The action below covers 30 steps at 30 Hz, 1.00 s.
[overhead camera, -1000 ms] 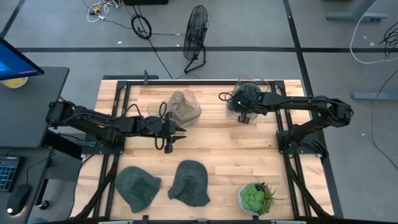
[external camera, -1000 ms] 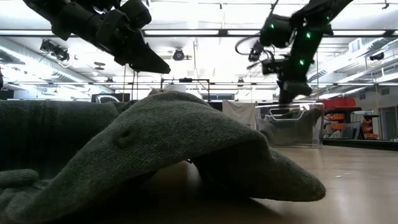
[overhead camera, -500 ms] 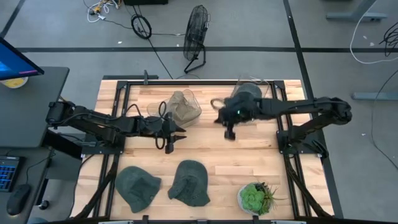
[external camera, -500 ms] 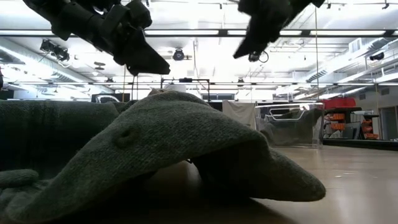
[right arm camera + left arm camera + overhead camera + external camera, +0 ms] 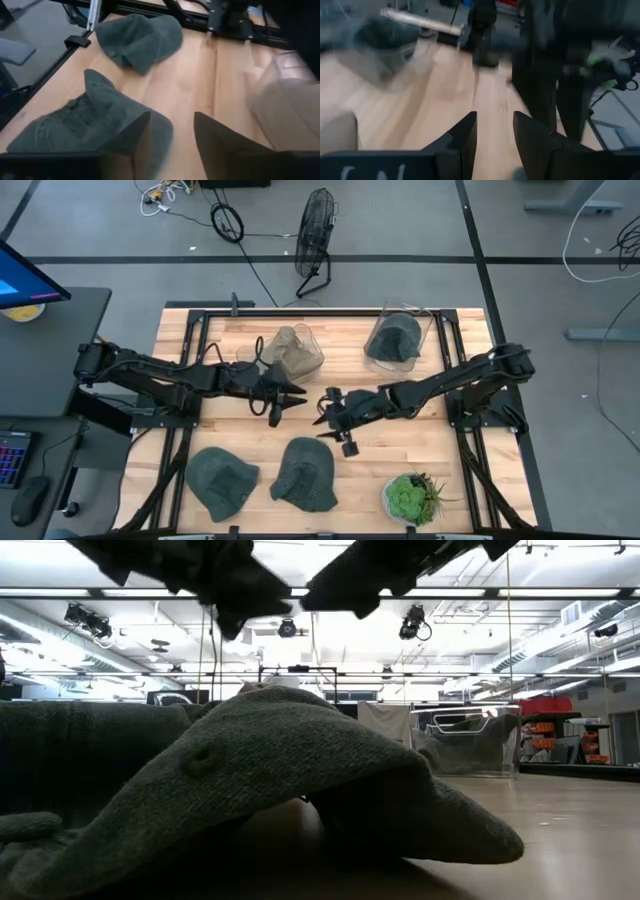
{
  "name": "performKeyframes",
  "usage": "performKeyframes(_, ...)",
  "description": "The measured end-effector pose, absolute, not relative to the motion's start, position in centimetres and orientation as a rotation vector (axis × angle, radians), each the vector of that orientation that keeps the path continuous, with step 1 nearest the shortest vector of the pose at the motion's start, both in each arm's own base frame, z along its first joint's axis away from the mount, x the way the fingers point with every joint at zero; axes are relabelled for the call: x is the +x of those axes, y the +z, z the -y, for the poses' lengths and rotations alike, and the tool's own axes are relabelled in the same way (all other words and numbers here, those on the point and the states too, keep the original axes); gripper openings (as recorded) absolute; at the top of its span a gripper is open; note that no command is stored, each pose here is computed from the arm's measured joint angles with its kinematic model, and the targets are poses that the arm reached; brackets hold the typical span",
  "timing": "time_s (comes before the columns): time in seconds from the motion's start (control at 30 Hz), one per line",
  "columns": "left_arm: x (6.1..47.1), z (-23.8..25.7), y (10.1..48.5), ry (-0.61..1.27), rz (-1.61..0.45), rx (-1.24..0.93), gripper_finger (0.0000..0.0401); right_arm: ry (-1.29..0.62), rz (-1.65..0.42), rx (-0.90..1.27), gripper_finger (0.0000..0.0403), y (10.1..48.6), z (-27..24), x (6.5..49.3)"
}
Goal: Pick & Place hat
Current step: Put the right gray cap into the right transparent bin
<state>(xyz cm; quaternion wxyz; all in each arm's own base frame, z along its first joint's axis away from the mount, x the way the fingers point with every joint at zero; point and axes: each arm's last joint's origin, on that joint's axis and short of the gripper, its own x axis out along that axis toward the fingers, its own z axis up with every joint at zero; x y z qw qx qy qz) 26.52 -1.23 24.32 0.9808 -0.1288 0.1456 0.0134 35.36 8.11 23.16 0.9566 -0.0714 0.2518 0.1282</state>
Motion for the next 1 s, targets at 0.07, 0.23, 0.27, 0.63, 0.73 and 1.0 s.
performKeyframes(0.07, 26.7, 1.1, 25.0, 0.025, -0.271, -0.230, 0.0131, 0.278, -0.495, -0.145, 0.0175, 22.5, -9.0, 35.8)
performKeyframes(0.23, 27.0, 1.0, 25.9, 0.031, -0.245, -0.212, 0.0131, 0.317, -0.458, -0.079, 0.0199, 20.7, -11.4, 36.6)
performKeyframes(0.27, 27.0, 0.9, 26.0, 0.037, -0.241, -0.212, 0.0131, 0.318, -0.469, -0.055, 0.0200, 20.2, -11.8, 36.7)
performKeyframes(0.63, 27.1, 0.8, 26.2, 0.049, -0.238, -0.212, 0.0130, 0.290, -0.477, 0.044, 0.0183, 16.2, -15.4, 38.2)
performKeyframes(0.73, 27.1, 0.8, 26.1, 0.049, -0.251, -0.211, 0.0130, 0.238, -0.504, 0.045, 0.0182, 14.6, -16.0, 39.0)
performKeyframes(1.0, 27.0, 0.8, 25.7, 0.053, -0.292, -0.208, 0.0130, 0.004, -0.626, -0.014, 0.0176, 11.9, -16.0, 39.8)
